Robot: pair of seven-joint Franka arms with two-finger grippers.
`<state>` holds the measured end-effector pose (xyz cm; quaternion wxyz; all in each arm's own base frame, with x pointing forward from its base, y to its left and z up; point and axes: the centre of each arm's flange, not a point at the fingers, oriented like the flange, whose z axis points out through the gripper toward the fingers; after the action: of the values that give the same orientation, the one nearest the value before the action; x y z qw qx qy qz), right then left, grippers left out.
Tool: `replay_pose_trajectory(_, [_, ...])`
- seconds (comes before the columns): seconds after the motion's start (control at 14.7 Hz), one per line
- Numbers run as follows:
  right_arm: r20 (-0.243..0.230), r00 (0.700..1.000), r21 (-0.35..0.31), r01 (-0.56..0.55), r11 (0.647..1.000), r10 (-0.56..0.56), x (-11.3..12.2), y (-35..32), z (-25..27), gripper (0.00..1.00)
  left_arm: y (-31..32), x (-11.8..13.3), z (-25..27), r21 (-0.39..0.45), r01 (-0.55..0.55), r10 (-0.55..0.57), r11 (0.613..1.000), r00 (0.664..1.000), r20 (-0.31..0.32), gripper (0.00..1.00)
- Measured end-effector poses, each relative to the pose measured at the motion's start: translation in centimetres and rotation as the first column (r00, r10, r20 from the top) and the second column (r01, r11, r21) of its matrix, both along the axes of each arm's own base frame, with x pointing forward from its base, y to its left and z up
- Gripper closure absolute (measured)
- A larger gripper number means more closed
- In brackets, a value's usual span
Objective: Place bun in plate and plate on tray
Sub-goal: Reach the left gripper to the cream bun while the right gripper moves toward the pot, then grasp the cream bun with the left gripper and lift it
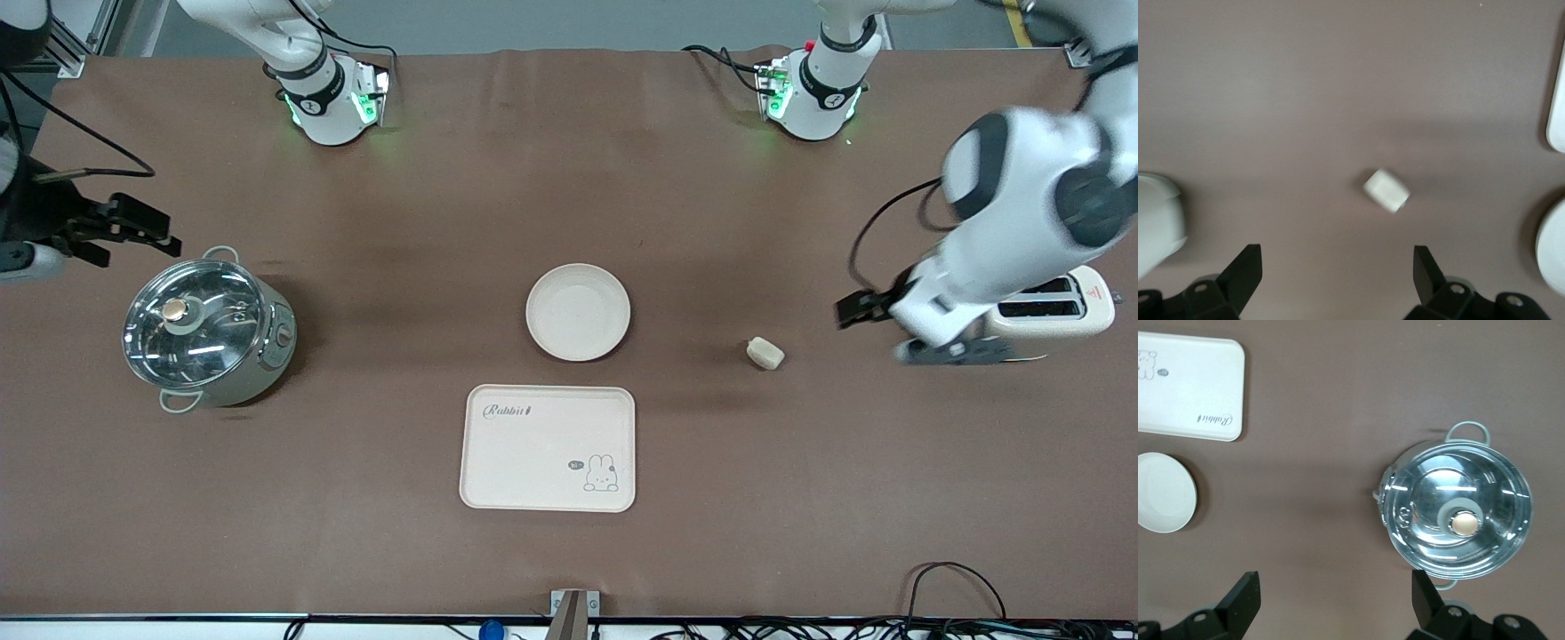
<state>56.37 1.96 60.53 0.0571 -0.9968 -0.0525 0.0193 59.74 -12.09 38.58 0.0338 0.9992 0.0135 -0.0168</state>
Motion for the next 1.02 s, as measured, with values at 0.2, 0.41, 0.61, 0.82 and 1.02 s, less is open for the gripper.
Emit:
replay_pose_trajectory(0.2, [-0.019,0.999,0.014,-0.037,0.999,0.037,0.9,2.6,-1.8,0.00,-3.1,-0.2,-9.4,-0.038,-0.045,0.045,0.998,0.999,0.019,0.00])
replay_pose_trajectory(0.41, [-0.044,0.998,0.061,-0.045,0.997,0.047,2.6,4.6,-5.1,0.00,-3.9,-1.4,-16.5,-0.062,-0.054,0.058,0.997,0.996,0.065,0.00])
replay_pose_trajectory(0.61, [-0.069,0.996,0.086,-0.045,0.995,0.051,4.6,6.2,-9.2,0.00,-3.7,-3.7,-20.6,-0.054,-0.056,0.058,0.997,0.998,0.031,0.03])
replay_pose_trajectory(0.82, [-0.080,0.993,0.079,-0.086,0.993,0.092,5.7,9.9,-12.8,0.00,-3.9,-4.0,-20.8,-0.054,-0.054,0.055,0.997,0.998,0.024,0.23])
replay_pose_trajectory(1.02, [-0.112,0.985,0.065,-0.125,0.990,0.131,6.3,13.4,-17.3,0.00,-4.3,-4.0,-20.5,-0.057,-0.060,0.062,0.997,0.998,0.027,0.52])
